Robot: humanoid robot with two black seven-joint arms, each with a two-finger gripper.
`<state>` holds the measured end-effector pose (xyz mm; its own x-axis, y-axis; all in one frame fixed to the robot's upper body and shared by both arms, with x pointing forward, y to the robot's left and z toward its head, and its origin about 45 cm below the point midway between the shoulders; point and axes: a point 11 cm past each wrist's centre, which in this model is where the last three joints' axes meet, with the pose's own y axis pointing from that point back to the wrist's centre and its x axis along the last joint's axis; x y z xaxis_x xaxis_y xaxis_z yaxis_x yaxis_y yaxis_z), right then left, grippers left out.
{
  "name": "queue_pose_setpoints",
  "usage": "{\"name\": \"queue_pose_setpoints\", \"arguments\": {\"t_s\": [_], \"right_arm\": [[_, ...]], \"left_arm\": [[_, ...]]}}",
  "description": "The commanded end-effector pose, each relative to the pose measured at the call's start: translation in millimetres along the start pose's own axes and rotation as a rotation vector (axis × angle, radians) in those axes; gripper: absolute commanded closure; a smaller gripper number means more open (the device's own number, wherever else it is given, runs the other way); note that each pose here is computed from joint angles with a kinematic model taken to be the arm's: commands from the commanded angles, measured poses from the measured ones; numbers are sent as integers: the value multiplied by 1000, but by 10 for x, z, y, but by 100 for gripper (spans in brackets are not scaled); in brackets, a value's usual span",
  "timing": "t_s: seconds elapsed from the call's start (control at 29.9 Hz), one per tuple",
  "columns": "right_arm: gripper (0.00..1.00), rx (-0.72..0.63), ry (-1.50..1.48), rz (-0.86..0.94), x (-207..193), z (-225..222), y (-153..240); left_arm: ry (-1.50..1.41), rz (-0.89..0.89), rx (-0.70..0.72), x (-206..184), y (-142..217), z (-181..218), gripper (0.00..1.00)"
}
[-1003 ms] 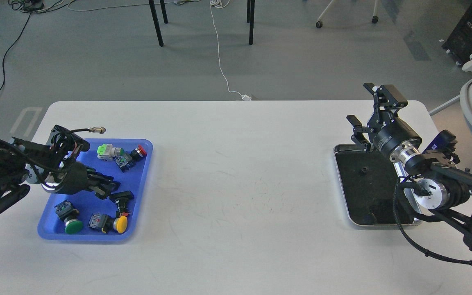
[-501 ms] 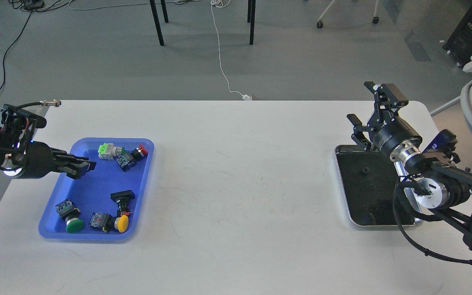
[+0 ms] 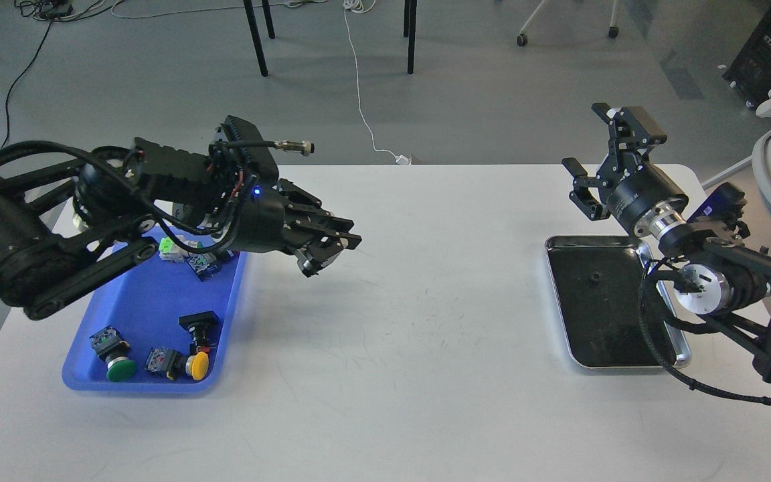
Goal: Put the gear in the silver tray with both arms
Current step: 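Lift the gear with the left gripper and carry it toward the table center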
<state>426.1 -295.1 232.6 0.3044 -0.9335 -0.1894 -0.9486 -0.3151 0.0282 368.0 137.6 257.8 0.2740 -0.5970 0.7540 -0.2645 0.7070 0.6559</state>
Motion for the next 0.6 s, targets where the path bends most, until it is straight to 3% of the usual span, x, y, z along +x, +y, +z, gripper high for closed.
{"name": "queue_pose_setpoints", "arguments": {"t_s": [0.0, 0.33, 0.57], "right_arm": [[3, 53, 28, -35, -116, -294, -176], [3, 93, 104, -165, -629, -739, -539], [3, 78, 99, -167, -673, -645, -549]], "left_arm": [[-70, -55, -66, 167, -465, 213, 85], [-132, -187, -136, 229, -1303, 613, 85], [-123, -229, -149, 60, -1404, 678, 84]]}}
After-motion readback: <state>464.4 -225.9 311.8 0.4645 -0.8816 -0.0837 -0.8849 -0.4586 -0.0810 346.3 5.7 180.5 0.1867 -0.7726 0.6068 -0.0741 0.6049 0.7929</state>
